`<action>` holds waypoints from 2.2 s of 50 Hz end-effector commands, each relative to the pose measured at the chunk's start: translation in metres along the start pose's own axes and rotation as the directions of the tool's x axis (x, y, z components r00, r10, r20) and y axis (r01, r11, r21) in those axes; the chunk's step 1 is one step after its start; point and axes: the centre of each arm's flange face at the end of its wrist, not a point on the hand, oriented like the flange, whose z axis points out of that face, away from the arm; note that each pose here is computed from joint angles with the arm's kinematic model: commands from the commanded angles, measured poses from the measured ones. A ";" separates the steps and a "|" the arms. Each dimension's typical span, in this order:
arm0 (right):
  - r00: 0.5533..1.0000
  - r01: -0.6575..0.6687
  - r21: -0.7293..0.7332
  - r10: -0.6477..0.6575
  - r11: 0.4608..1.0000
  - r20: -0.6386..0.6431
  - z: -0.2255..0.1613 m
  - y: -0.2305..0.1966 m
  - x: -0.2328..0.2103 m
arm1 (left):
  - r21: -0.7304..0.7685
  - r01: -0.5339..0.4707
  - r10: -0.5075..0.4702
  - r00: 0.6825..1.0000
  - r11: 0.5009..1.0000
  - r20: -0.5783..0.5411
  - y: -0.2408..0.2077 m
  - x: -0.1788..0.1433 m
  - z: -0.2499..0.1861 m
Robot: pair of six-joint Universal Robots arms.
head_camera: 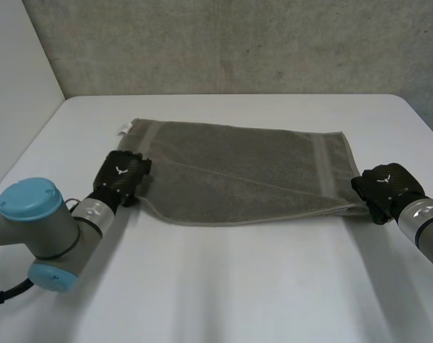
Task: Fold the towel.
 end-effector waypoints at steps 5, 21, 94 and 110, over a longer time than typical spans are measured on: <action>1.000 0.000 -0.001 0.000 1.000 -0.001 0.000 0.000 0.000 | -0.016 0.010 -0.011 0.999 1.000 -0.045 0.002 0.005 -0.004; 1.000 0.001 0.002 -0.001 1.000 -0.001 -0.001 -0.001 0.000 | -0.053 0.020 -0.024 0.998 0.998 -0.058 -0.005 0.004 -0.009; 0.987 0.140 0.013 -0.139 0.990 -0.076 0.072 -0.041 0.016 | 0.075 -0.100 0.100 0.995 0.992 0.001 -0.038 -0.006 0.050; 0.961 0.151 0.112 -0.120 0.982 -0.250 0.101 -0.048 0.031 | 0.165 -0.140 0.131 0.989 0.976 0.064 -0.032 -0.010 0.073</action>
